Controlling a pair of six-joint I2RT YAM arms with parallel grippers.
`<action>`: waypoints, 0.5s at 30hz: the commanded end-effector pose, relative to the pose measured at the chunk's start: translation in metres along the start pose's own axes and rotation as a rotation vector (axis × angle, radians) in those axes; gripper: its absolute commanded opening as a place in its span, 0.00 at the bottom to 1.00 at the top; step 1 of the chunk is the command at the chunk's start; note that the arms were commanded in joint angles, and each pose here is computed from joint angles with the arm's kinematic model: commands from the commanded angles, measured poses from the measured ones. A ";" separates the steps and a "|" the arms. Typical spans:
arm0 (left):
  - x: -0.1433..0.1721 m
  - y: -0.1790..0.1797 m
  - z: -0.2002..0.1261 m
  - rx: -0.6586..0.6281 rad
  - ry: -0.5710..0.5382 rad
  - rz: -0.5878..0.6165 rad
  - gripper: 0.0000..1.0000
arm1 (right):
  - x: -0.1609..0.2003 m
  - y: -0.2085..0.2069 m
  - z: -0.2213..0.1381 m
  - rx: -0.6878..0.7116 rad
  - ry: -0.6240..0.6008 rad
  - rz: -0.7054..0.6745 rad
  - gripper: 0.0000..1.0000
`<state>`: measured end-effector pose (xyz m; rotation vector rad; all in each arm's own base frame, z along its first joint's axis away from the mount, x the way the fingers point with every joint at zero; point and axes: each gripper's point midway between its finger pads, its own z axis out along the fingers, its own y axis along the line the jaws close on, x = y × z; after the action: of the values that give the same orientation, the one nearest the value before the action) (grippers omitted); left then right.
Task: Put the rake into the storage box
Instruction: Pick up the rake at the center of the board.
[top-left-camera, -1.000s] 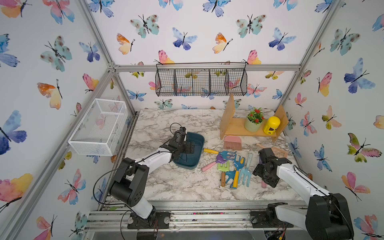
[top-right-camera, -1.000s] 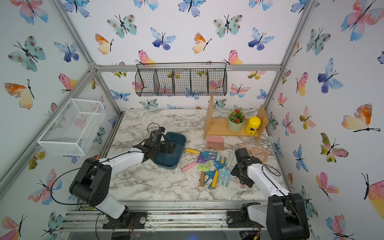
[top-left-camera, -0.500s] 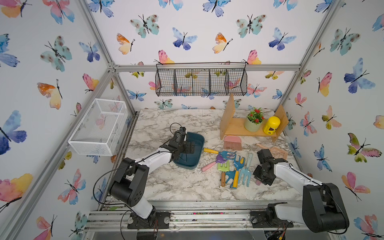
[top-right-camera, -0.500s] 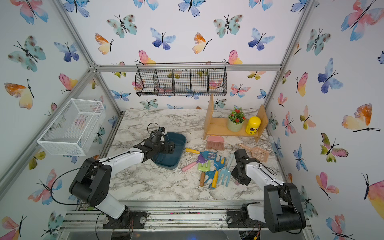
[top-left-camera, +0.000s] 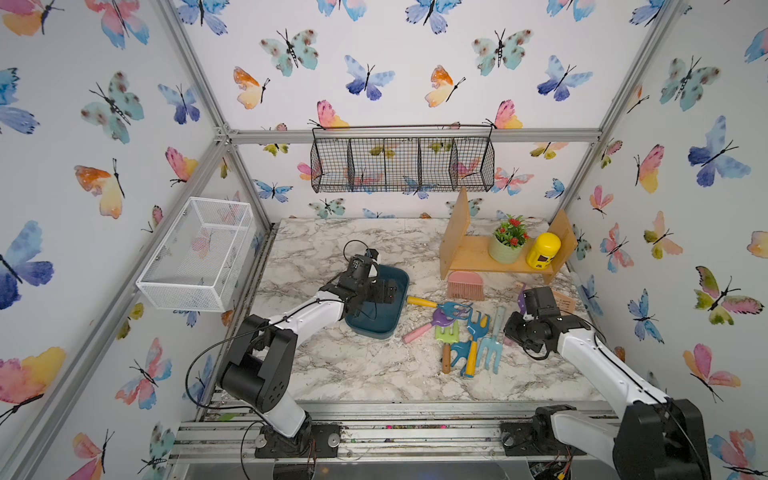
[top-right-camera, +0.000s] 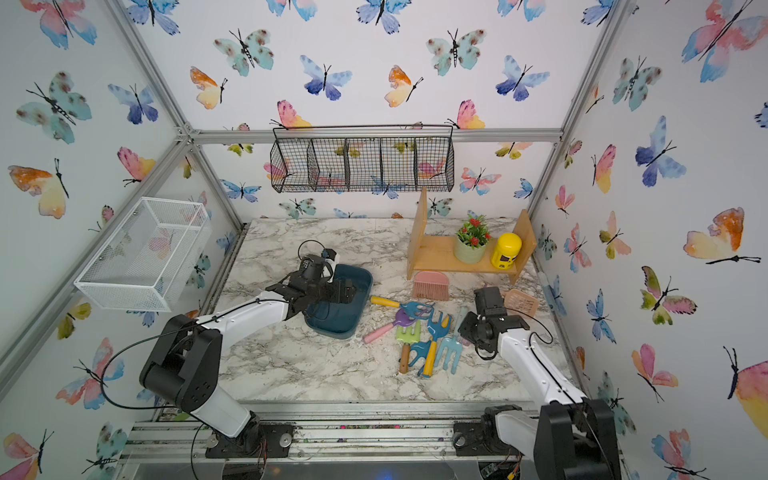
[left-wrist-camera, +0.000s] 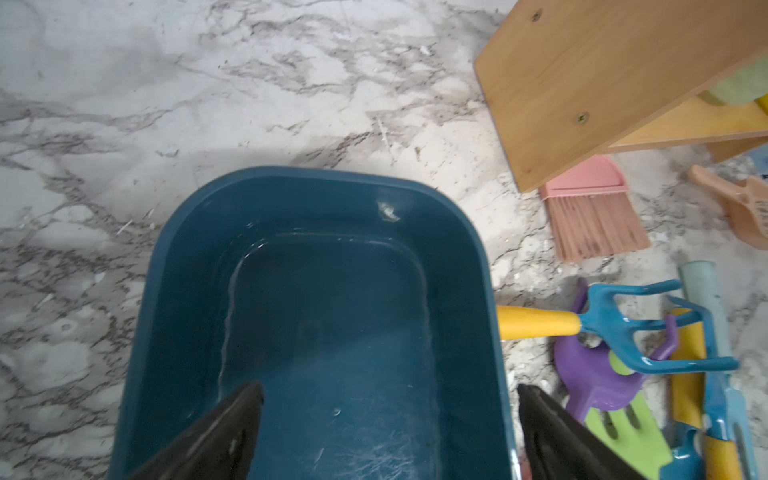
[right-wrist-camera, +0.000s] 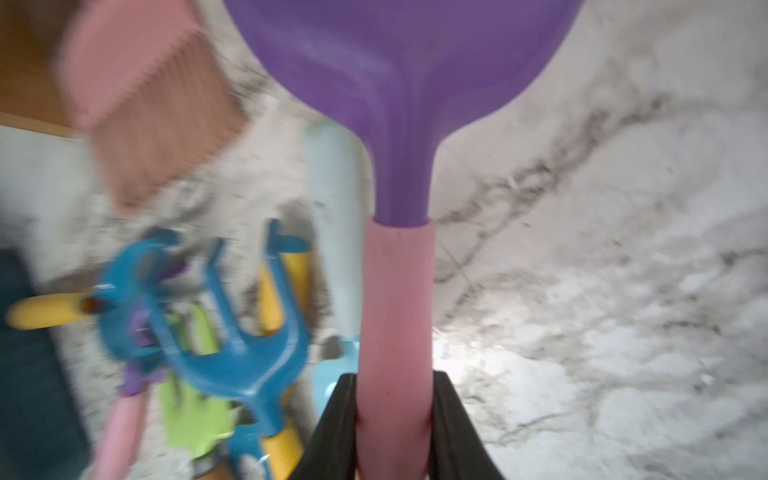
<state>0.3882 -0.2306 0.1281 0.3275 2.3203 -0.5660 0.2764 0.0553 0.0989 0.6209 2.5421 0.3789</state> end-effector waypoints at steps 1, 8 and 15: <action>-0.014 -0.035 -0.008 0.168 0.005 0.021 0.99 | -0.024 0.064 -0.026 -0.301 -0.073 -0.096 0.01; -0.028 -0.098 -0.025 0.440 0.021 0.074 0.99 | -0.014 0.152 -0.041 -0.626 -0.014 -0.261 0.01; -0.031 -0.125 -0.033 0.566 0.032 0.080 0.99 | 0.006 0.220 -0.023 -0.668 0.066 -0.436 0.01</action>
<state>0.3549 -0.3150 0.2042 0.6343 2.1443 -1.0612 0.3307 0.2177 0.1782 -0.0465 2.3860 0.9705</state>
